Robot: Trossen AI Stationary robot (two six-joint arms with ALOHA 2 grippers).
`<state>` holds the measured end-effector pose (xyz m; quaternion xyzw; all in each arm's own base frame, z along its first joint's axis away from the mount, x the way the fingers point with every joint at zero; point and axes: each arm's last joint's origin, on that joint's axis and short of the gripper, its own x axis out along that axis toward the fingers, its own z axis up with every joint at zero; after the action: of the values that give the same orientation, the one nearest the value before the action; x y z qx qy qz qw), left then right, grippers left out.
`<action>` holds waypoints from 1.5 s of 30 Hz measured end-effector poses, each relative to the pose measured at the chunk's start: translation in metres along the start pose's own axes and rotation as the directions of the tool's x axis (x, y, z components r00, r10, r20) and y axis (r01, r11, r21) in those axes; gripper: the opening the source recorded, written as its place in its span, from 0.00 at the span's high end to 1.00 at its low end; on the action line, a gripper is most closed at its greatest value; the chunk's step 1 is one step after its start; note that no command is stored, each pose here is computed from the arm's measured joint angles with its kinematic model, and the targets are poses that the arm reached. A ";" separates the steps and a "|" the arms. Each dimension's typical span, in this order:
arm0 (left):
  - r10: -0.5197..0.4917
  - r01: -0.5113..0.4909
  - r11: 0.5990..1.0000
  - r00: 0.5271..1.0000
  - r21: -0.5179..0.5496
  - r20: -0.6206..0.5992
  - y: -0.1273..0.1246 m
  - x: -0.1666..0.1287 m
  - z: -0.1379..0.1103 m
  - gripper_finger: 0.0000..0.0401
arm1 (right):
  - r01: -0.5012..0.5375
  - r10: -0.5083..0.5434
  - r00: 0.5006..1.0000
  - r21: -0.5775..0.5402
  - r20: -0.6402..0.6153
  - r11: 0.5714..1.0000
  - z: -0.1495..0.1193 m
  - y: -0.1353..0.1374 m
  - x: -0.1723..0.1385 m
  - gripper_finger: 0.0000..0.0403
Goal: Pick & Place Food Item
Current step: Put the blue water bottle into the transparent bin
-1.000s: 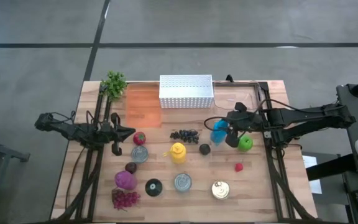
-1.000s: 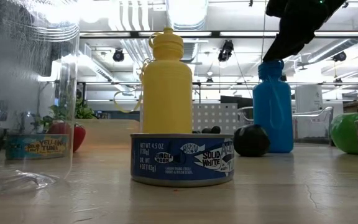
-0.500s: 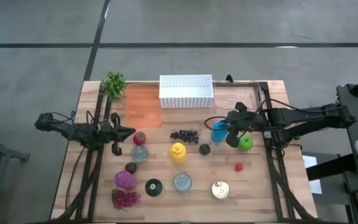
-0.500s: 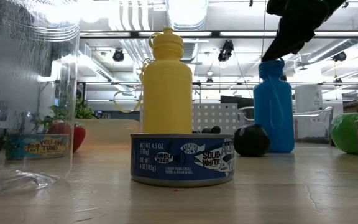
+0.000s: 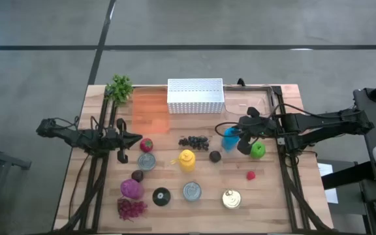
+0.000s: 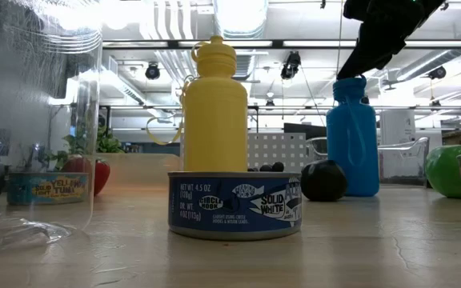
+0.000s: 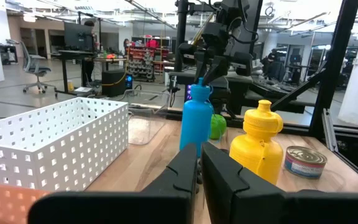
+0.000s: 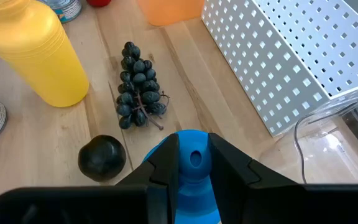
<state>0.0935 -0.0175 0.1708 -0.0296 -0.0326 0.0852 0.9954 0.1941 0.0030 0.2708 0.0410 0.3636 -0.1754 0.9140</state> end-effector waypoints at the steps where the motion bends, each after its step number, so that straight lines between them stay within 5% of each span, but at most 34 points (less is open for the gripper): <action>1: 0.000 0.000 1.000 1.000 0.000 -0.001 0.000 0.000 0.000 0.93 | -0.001 0.001 1.000 0.001 0.002 1.000 0.000 0.000 0.000 0.84; 19: 0.000 0.000 1.000 1.000 0.000 0.000 0.000 0.000 0.000 0.93 | -0.036 0.028 0.988 0.050 0.151 0.998 0.033 -0.008 -0.046 0.84; 29: 0.000 0.000 1.000 1.000 0.000 -0.001 0.000 0.000 0.000 0.93 | 0.130 -0.163 0.961 0.154 0.222 0.979 0.063 -0.025 -0.090 0.84; 37: 0.000 0.000 1.000 1.000 0.000 -0.001 0.000 0.000 0.000 0.93 | 0.273 -0.354 0.907 0.319 0.229 0.907 0.076 -0.051 -0.113 0.84; 45: 0.000 0.000 1.000 1.000 0.000 -0.001 0.000 0.000 0.000 0.93 | 0.422 -0.532 0.836 0.463 0.134 0.780 0.073 -0.083 -0.105 0.84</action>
<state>0.0935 -0.0175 0.1708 -0.0294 -0.0323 0.0852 0.9954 0.1414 -0.0591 0.4000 0.1165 0.1945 -0.4798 0.8476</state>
